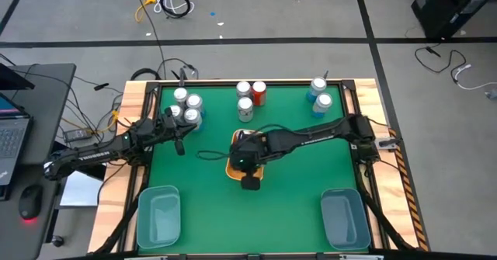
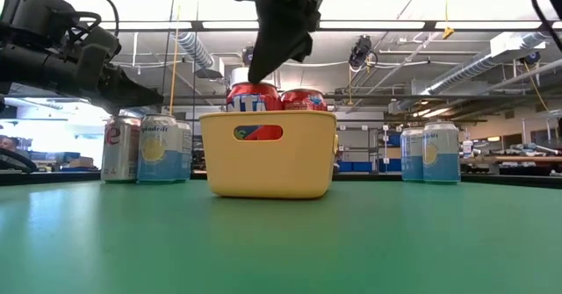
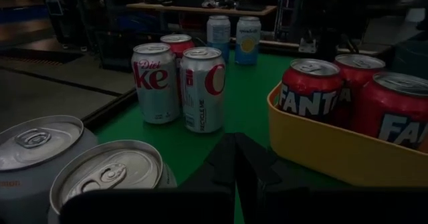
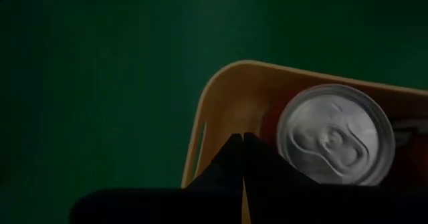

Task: Sort soda cans
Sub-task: Adjust the bottom orange soda can in the yellow bin

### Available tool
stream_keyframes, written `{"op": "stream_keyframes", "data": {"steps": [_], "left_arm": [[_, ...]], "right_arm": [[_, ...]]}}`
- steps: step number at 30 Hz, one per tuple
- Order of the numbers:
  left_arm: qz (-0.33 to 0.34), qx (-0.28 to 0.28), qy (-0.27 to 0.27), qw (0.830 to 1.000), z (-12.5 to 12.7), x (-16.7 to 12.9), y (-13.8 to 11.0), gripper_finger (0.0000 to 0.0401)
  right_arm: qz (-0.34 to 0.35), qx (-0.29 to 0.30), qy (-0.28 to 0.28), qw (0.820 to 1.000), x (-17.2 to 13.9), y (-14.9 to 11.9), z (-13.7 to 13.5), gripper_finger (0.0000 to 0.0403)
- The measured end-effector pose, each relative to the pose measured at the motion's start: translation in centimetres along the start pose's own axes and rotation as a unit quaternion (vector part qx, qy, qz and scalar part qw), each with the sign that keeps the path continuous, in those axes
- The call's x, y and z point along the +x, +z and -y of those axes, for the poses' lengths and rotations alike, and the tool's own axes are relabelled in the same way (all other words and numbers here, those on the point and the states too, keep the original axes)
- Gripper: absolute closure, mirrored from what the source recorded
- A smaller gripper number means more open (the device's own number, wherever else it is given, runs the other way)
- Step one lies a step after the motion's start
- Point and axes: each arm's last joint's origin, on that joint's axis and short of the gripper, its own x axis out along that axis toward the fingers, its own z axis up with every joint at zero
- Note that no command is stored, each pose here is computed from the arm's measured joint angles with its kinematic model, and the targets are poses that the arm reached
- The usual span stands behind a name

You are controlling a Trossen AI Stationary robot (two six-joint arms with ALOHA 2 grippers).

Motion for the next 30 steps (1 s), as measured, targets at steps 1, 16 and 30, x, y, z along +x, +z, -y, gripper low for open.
{"op": "stream_keyframes", "data": {"steps": [1,16,30], "left_arm": [[0.000,0.000,0.000,1.000,0.0,0.0,0.0,0.0394],[-0.001,-0.001,0.003,1.000,0.0,0.0,0.0,0.0394],[0.019,-0.045,-0.051,0.997,0.3,0.0,0.7,0.0398]], "right_arm": [[-0.003,-0.004,0.000,1.000,0.0,0.2,0.0,0.0402],[-0.038,0.006,-0.042,0.998,2.1,0.2,1.4,0.0402],[-0.033,0.011,-0.042,0.999,-1.8,1.1,-1.0,0.0388]]}}
